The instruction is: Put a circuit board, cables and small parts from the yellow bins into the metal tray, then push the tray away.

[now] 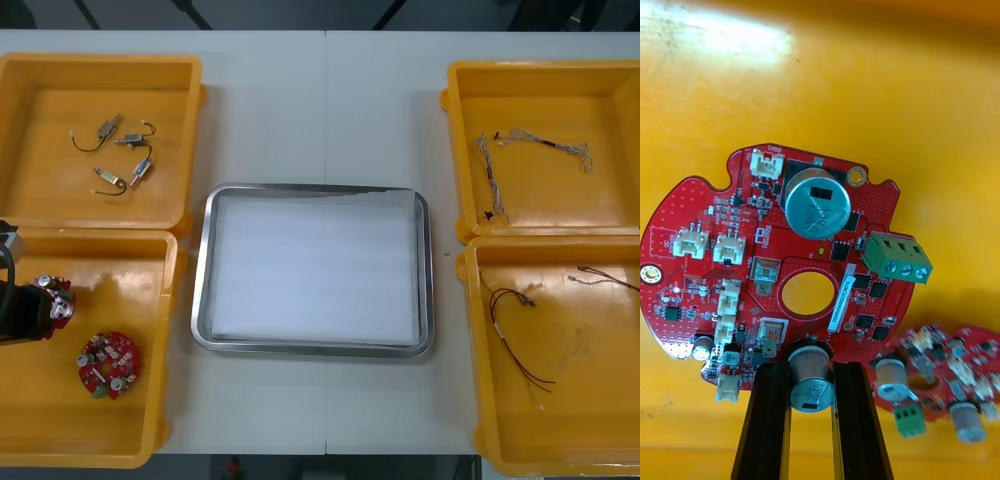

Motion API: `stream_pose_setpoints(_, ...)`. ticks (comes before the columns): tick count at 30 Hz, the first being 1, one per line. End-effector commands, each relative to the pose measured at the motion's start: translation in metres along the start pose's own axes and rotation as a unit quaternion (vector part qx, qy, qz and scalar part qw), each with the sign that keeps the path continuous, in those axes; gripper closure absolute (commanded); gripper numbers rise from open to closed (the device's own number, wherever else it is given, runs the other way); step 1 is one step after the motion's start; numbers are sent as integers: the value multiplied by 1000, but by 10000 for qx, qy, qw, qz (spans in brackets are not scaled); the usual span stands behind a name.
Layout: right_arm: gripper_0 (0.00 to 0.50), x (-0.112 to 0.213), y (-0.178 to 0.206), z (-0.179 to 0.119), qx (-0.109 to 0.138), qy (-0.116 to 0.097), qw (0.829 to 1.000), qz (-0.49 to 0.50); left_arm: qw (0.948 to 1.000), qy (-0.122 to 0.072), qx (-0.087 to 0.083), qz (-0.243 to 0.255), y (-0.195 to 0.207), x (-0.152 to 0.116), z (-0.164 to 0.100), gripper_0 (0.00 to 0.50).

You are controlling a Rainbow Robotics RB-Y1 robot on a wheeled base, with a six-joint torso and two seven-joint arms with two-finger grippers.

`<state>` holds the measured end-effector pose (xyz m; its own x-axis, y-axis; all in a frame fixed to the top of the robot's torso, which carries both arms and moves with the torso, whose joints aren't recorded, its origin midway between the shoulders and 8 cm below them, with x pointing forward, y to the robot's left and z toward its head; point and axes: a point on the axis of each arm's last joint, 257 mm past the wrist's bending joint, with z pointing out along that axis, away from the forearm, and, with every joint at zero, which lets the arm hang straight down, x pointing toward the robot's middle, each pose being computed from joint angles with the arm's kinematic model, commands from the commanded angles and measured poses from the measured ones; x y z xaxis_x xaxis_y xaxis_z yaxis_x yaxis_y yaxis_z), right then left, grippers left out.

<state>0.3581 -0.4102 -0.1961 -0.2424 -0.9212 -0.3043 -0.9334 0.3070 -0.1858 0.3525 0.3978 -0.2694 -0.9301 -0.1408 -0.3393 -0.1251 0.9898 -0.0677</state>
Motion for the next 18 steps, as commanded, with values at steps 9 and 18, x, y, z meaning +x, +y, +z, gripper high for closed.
stream_pose_setpoints(9,500,-44,-8,-46,475,57,9934,1042,9983,-144,327,465,-26,-41,-59,500)
stream_pose_setpoints(18,500,-57,-5,-63,560,213,9757,2107,9986,-66,476,207,-42,-59,-98,500)
